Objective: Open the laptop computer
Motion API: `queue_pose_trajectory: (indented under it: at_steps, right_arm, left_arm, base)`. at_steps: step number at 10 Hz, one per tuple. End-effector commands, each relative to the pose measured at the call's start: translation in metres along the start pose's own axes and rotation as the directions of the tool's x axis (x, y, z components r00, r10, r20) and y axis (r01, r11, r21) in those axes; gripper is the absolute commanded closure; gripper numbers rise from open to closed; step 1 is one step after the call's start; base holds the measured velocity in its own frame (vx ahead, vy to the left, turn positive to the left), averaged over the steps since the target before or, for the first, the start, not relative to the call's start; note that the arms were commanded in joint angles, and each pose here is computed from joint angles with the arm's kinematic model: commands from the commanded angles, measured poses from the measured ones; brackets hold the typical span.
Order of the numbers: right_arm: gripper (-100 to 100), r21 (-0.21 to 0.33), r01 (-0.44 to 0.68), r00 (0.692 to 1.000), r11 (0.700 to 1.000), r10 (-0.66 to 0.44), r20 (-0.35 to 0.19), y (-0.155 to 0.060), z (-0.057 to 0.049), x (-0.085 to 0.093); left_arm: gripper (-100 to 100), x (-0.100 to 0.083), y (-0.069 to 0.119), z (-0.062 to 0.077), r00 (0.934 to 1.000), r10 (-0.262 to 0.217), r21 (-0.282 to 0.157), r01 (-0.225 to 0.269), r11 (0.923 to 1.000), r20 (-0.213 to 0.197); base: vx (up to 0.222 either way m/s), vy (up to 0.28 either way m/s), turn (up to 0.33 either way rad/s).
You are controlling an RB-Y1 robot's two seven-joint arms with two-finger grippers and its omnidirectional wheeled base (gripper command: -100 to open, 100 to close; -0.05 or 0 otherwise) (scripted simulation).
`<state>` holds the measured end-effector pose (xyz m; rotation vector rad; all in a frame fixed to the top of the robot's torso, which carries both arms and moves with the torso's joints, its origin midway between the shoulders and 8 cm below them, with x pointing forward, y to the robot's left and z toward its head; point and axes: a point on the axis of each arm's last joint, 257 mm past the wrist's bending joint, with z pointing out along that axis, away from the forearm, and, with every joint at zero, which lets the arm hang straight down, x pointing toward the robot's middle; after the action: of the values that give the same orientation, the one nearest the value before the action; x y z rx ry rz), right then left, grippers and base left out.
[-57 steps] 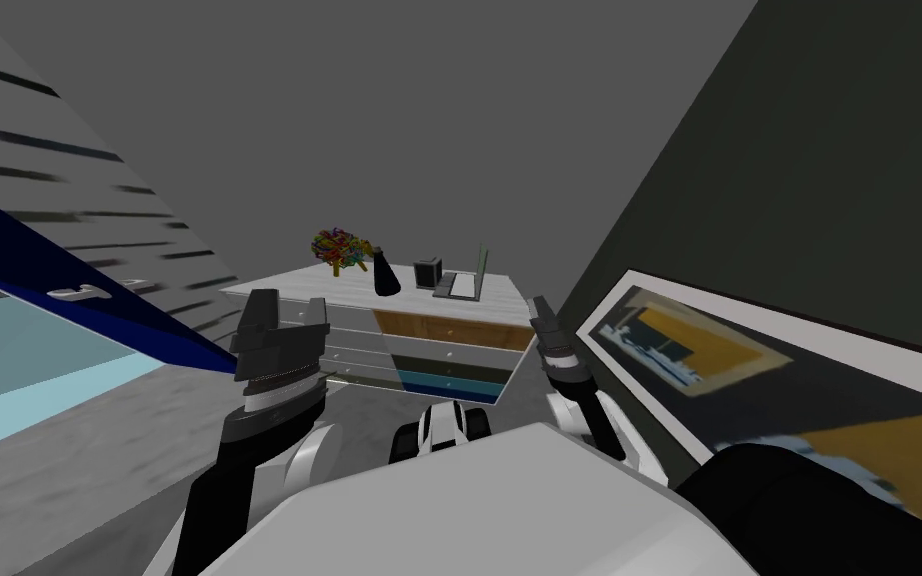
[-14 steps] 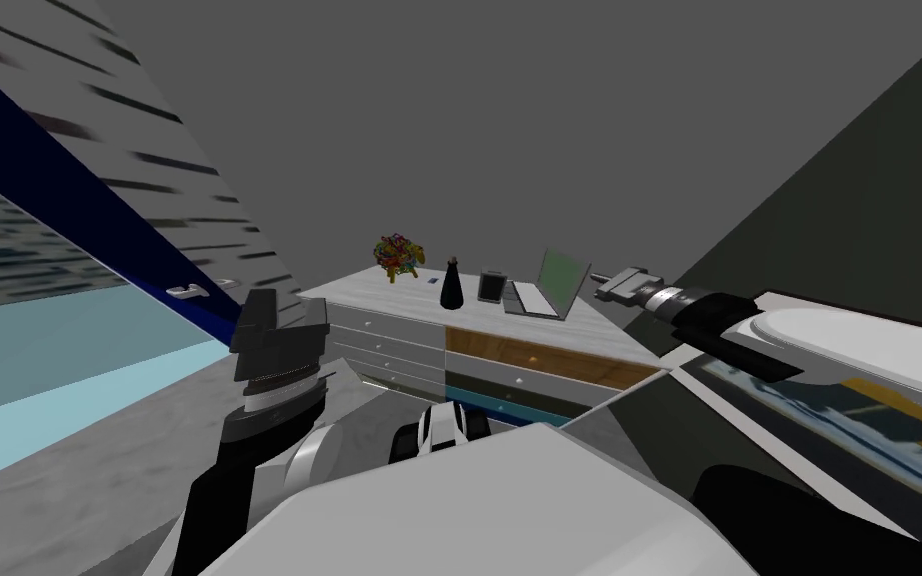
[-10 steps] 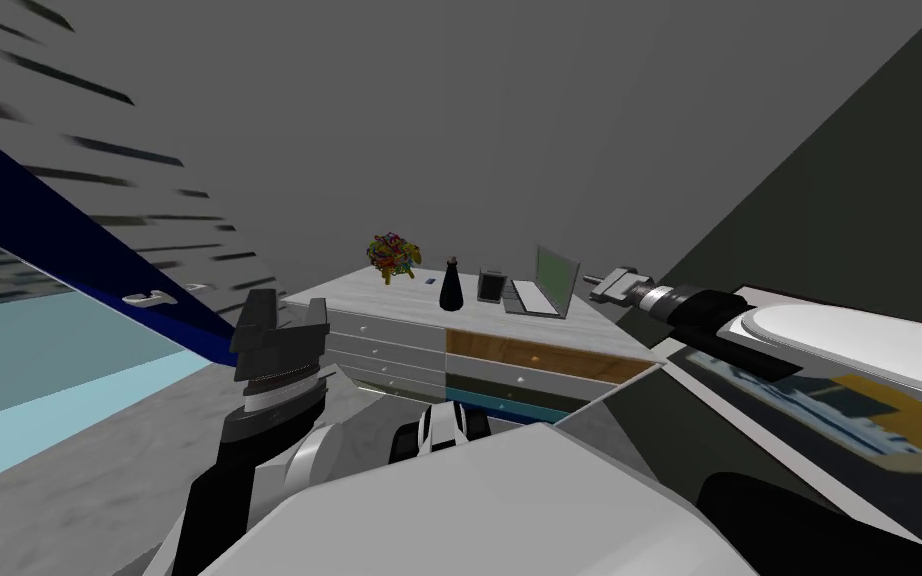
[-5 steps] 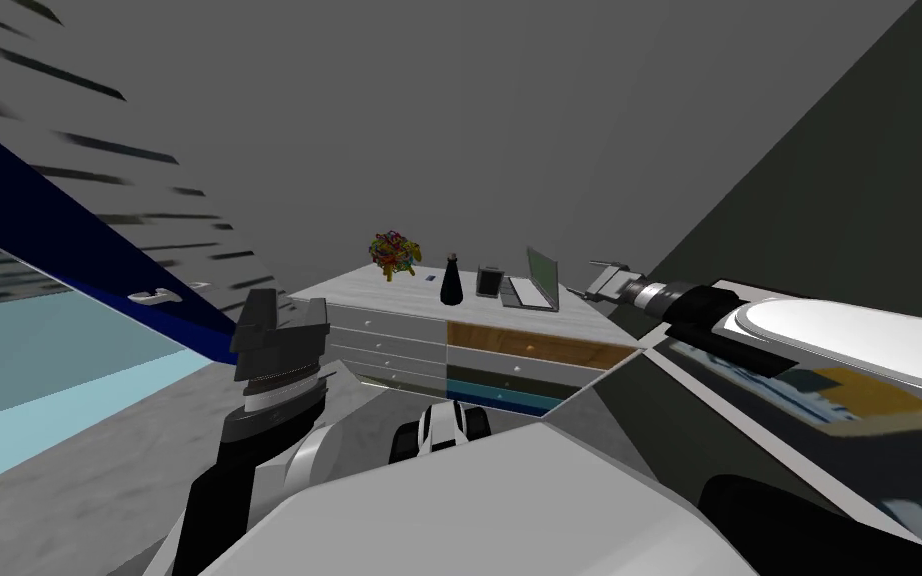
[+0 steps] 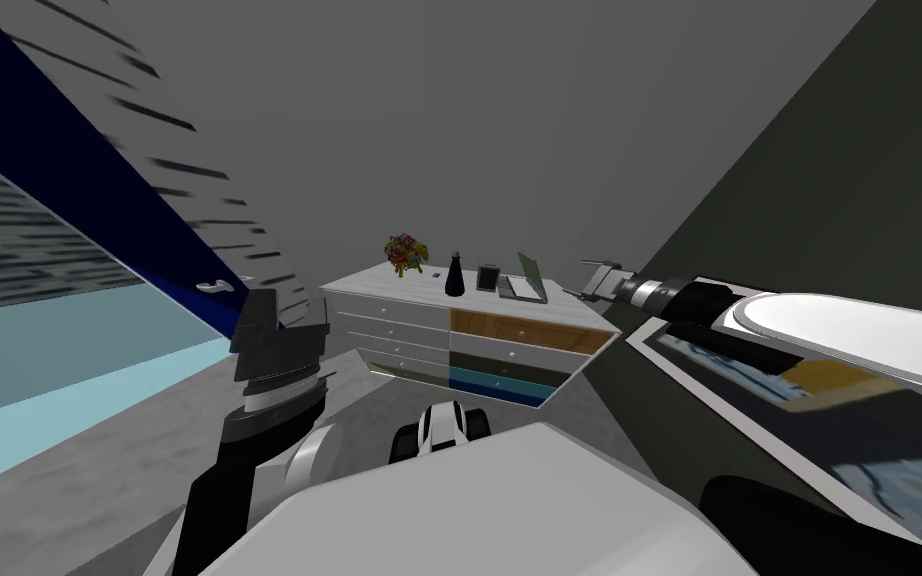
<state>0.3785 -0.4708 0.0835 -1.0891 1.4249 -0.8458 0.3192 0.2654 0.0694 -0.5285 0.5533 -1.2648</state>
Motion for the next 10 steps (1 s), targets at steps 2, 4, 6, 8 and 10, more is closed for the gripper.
queue_pose_trajectory:
  at_steps: [2,4,6,8,10]
  right_arm:
    - [-100,0.041,-0.04,0.998,0.998,0.042,-0.046,-0.019,0.001,0.023]
    - [-100,0.083,-0.072,0.995,0.994,0.078,-0.064,-0.034,0.002,0.034]
    - [-100,0.117,-0.096,0.992,0.988,0.105,-0.073,-0.046,0.002,0.041]
    - [-100,0.116,-0.091,0.991,0.989,0.102,-0.088,-0.048,0.004,0.05]
    - [-100,0.127,-0.093,0.988,0.988,0.108,-0.111,-0.053,0.005,0.063]
  left_arm:
    - [0,0.0,0.0,0.0,1.0,0.0,0.0,0.0,1.0,0.0]
    - [0,0.0,0.0,0.0,1.0,0.0,0.0,0.0,1.0,0.0]
    - [0,0.0,0.0,0.0,1.0,0.0,0.0,0.0,1.0,0.0]
    - [0,0.0,0.0,0.0,1.0,0.0,0.0,0.0,1.0,0.0]
    - [0,0.0,0.0,0.0,1.0,0.0,0.0,0.0,1.0,0.0]
  base:
    - [0.155,0.023,0.009]
    - [0.221,0.029,0.016]
    - [0.184,0.006,0.009]
    - [0.043,0.014,0.078]
    - [-0.031,0.012,0.155]
